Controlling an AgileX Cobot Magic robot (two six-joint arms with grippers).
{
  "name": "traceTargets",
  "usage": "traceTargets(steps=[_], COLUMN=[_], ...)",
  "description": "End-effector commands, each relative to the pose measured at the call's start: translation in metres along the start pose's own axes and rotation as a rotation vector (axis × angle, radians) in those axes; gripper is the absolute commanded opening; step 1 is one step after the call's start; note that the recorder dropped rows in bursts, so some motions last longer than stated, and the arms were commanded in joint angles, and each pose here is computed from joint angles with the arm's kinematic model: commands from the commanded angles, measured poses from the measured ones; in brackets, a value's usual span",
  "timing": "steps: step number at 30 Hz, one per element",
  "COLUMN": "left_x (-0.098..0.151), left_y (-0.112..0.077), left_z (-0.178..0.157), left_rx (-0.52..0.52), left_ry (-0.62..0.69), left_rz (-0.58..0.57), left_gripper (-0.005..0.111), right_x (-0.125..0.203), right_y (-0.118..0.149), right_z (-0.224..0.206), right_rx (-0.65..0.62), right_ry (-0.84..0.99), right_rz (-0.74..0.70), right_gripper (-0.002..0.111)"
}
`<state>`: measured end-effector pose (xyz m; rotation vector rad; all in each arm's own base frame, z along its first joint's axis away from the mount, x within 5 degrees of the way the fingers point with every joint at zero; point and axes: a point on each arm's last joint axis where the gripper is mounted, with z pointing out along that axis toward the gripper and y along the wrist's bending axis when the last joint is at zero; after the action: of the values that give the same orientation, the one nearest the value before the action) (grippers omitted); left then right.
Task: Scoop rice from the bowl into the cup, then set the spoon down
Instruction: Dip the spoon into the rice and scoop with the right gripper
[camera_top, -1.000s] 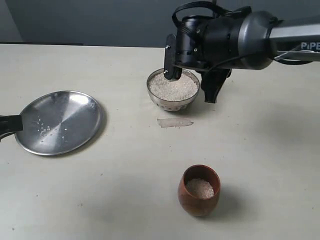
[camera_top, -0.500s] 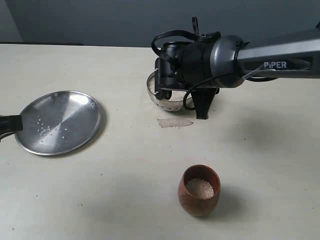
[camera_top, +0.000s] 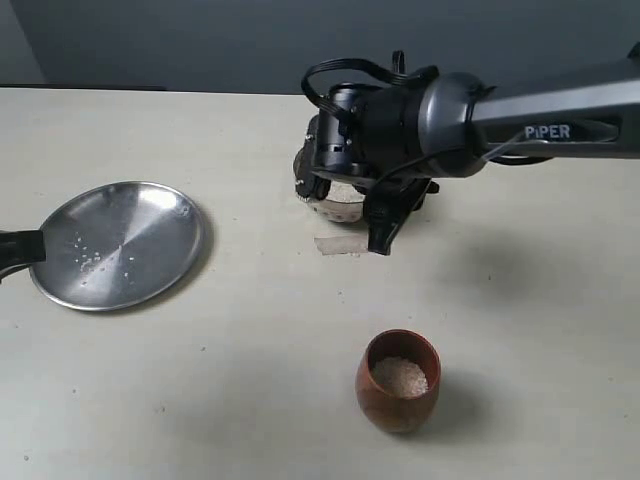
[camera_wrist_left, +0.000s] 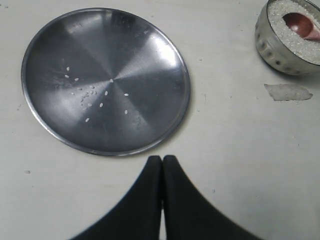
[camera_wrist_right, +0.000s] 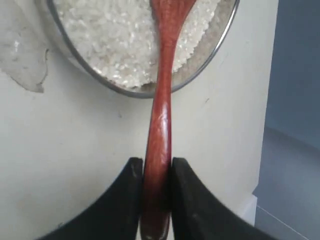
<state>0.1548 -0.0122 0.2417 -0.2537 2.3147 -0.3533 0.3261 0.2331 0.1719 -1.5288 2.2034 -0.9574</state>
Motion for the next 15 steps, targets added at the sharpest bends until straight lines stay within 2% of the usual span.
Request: traceTargets(steps=[1, 5, 15], left_x=[-0.001, -0.001, -0.001], left_y=[-0.001, -0.001, -0.001], left_z=[0.000, 0.000, 0.000], left_rx=[0.003, 0.003, 0.003], left_ry=[0.001, 0.001, 0.001], left_rz=[0.007, 0.007, 0.007], left_gripper=[0.000, 0.000, 0.000], right_x=[-0.002, -0.005, 0.000], right_y=[-0.001, -0.003, -0.002], right_z=[-0.006, -0.016, -0.015], right_rx=[-0.043, -0.109, -0.113], right_ry=[-0.049, -0.131, -0.076], right_rz=[0.115, 0.190, 0.236], right_gripper=[-0.001, -0.001, -0.001])
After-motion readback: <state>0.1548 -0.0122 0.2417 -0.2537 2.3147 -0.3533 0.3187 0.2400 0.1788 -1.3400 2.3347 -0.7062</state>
